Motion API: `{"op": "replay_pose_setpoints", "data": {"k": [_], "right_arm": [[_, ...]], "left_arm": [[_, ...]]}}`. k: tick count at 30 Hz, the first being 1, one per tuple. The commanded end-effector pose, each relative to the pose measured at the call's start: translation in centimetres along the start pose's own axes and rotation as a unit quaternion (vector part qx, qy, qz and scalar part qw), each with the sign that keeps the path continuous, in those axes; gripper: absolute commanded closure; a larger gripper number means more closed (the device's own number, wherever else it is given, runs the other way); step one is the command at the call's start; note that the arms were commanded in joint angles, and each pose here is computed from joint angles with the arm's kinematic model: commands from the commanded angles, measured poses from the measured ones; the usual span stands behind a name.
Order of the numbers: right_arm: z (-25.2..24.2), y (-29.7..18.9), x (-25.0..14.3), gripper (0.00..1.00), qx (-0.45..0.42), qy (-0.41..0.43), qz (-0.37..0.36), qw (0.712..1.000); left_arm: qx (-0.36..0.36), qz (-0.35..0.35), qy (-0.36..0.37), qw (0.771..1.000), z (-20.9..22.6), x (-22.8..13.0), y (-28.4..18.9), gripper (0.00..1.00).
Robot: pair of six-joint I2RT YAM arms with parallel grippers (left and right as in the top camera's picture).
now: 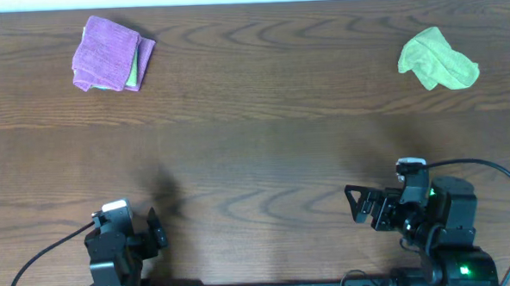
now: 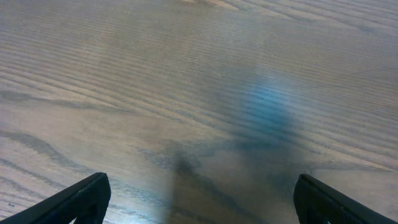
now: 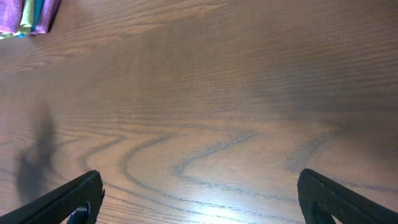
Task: Fold the cloth
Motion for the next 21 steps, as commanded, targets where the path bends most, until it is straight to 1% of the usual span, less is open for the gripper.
{"op": "replay_pose_setpoints", "data": {"k": [1,4,7,11,14,18,21], "right_arm": [[0.0,-0.1,0.0,0.01,0.001,0.006,-0.002,1.0],[0.0,-0.1,0.3,0.01,0.0,0.001,-0.011,1.0],[-1.8,-0.3,0.9,0.01,-0.072,-0.012,-0.034,0.997],[-2.5,-0.3,1.4,0.01,-0.104,-0.104,-0.06,0.987],[-2.9,-0.1,1.5,0.01,-0.13,-0.163,-0.084,0.974],[-4.2,0.1,0.1,0.01,-0.17,-0.175,-0.105,0.964],[-4.8,0.5,-0.8,0.01,-0.176,-0.18,-0.12,0.96]], "left_arm": [[0.014,0.033,0.012,0.999,0.5,-1.9,0.7,0.05],[0.014,0.033,0.012,0.999,0.5,-1.9,0.7,0.05],[0.013,0.033,0.012,0.999,0.5,-1.9,0.7,0.05],[0.013,0.033,0.012,0.999,0.5,-1.9,0.7,0.05],[0.013,0.033,0.012,0.999,0.5,-1.9,0.7,0.05],[0.014,0.033,0.012,0.999,0.5,-1.9,0.7,0.05],[0.014,0.033,0.012,0.999,0.5,-1.9,0.7,0.05]]}}
Point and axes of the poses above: each gripper's point midway between its finger pads, its own y axis out along the fingers, its own z axis along the line the jaws close on, x = y × z, the point moved 4 cm from there along -y, back along the fingers, and after that the axes turned 5 degrees about -y, right-handed, at the moved point
